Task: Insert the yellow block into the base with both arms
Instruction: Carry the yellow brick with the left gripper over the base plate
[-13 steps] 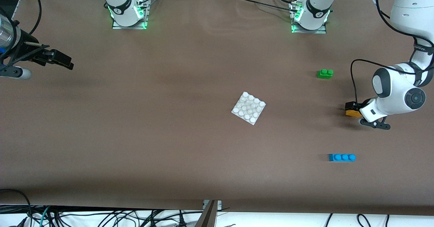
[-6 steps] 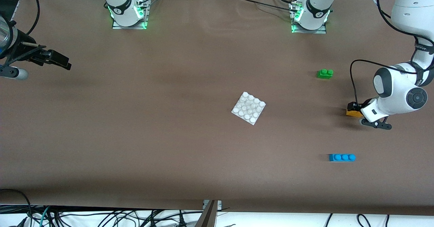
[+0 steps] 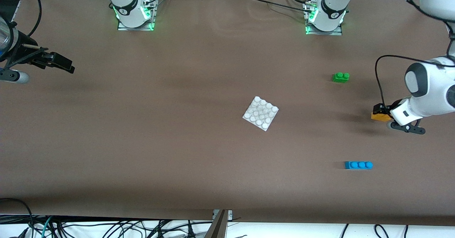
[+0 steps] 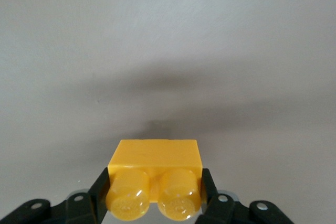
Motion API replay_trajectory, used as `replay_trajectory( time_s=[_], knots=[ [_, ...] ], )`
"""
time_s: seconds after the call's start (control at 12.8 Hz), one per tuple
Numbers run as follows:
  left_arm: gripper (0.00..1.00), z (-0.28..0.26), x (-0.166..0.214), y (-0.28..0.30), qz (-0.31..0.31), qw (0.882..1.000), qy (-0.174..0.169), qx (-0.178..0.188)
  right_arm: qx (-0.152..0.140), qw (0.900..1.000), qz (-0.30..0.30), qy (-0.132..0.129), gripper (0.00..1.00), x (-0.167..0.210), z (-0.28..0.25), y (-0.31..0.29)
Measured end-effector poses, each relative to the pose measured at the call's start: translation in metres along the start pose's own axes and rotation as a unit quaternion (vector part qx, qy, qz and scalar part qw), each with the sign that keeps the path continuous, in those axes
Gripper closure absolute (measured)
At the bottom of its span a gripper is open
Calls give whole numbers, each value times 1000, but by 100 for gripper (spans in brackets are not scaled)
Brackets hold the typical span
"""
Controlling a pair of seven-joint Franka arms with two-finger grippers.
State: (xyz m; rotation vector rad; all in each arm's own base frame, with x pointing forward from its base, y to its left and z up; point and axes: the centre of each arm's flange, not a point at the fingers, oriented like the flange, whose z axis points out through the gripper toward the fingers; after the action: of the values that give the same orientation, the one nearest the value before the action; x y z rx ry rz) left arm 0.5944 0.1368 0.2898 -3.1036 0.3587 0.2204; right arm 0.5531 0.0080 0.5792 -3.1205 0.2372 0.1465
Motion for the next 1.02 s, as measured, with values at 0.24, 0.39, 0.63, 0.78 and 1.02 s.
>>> replay_trajectory(
  time_s=[0.24,0.39,0.63,0.78,1.02],
  knots=[
    [31,-77,24,102,60,997,47,-11,0,1000,0,0,0,0,0,0],
    [31,-88,38,179,78,994,61,-45,0,1000,0,0,0,0,0,0],
    [31,-74,51,295,85,994,46,-58,0,1000,1,0,0,0,0,1],
    [31,-55,58,364,101,993,35,-57,0,1000,1,0,0,0,0,1],
    [31,-25,66,432,141,988,40,-52,0,1000,6,0,0,1,0,7]
  ],
)
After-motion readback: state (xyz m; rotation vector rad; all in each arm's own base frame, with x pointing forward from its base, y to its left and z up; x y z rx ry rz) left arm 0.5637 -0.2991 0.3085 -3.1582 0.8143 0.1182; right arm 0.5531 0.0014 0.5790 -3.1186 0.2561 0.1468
